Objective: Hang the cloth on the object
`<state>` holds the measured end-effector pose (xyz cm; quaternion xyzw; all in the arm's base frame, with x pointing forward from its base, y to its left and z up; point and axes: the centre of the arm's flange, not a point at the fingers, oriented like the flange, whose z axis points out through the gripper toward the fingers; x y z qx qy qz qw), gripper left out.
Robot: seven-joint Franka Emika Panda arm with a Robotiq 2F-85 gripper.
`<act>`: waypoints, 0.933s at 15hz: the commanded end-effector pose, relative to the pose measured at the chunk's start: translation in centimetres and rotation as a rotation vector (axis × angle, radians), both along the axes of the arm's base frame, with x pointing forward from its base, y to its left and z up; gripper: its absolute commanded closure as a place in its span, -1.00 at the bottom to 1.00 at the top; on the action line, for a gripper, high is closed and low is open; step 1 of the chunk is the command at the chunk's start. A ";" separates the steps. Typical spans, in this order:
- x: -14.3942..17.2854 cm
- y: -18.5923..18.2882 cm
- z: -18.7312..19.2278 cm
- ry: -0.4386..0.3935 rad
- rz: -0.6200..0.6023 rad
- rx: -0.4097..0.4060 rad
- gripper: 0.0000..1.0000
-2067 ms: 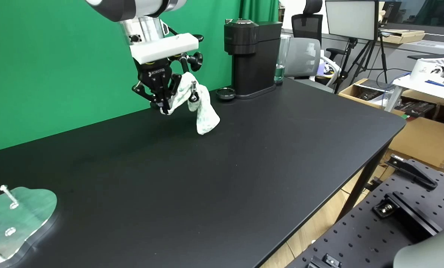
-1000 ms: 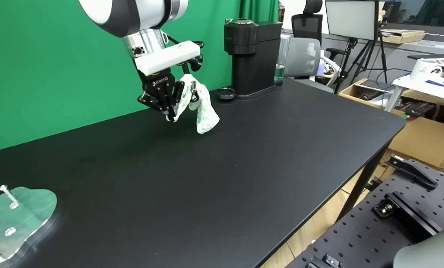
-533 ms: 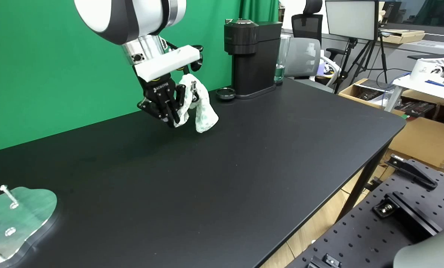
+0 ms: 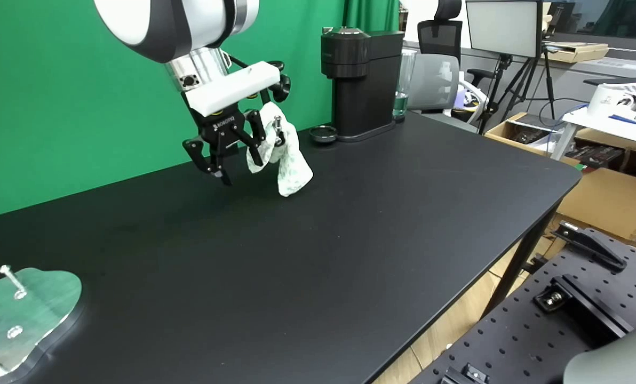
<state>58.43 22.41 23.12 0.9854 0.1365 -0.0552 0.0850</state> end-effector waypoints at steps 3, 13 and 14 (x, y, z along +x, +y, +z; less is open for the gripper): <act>0.3 1.6 2.8 -0.069 0.064 -0.026 -1.00; 0.4 0.6 7.0 -0.134 0.064 -0.023 -1.00; 0.4 0.2 7.4 -0.131 0.070 -0.016 -1.00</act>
